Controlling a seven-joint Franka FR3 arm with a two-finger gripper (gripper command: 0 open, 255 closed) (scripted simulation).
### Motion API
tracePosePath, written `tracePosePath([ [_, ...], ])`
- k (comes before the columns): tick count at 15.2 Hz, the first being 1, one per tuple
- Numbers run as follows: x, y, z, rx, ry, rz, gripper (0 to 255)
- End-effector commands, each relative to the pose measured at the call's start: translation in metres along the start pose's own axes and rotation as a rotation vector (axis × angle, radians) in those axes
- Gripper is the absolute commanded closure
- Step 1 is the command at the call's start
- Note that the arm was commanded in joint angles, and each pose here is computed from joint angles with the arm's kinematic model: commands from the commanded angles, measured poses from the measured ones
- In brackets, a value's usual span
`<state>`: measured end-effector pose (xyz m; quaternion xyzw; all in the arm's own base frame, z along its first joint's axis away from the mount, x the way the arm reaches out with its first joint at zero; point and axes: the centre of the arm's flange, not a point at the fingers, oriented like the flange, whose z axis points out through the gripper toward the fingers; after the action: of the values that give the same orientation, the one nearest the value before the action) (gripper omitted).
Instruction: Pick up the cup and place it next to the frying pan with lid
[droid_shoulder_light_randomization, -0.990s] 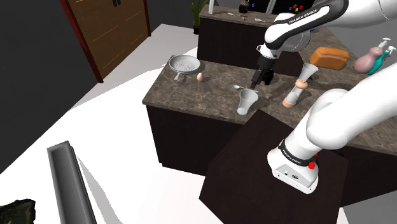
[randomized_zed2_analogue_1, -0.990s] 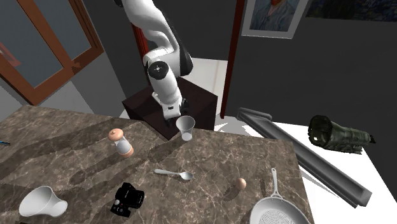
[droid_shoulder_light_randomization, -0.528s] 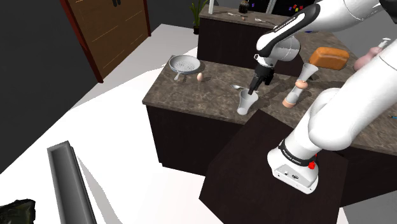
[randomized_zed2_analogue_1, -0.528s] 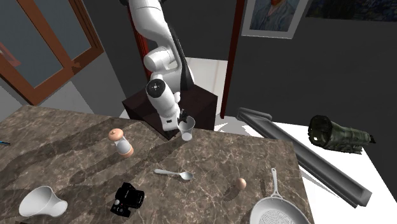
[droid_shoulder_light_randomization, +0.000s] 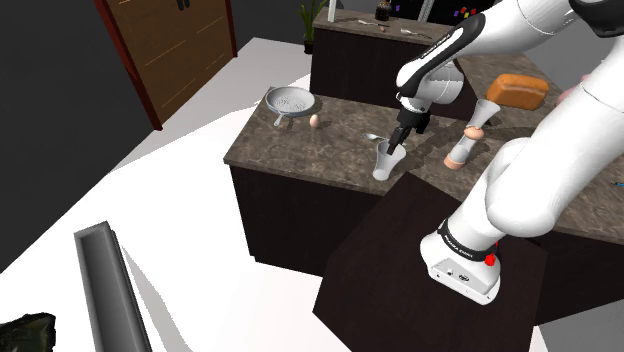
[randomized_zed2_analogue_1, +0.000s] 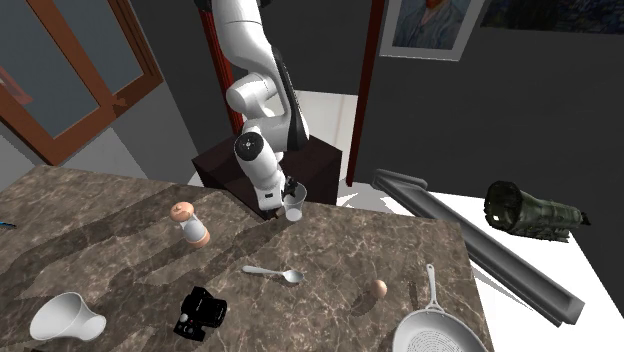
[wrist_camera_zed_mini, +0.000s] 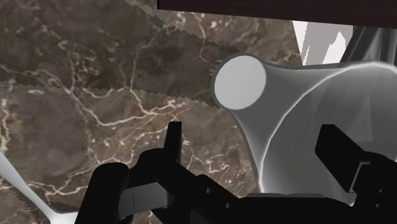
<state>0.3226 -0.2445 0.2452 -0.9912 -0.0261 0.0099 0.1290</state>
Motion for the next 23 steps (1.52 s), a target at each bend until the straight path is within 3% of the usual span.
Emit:
tracePosePath([
  [1,0.0,0.0,0.0,0.0,0.0,0.0,0],
  [3,0.0,0.0,0.0,0.0,0.0,0.0,0],
  [4,0.0,0.0,0.0,0.0,0.0,0.0,255],
  [13,0.0,0.0,0.0,0.0,0.0,0.0,255],
  [23,-0.001,-0.014,-0.051,0.0,0.0,0.0,255],
])
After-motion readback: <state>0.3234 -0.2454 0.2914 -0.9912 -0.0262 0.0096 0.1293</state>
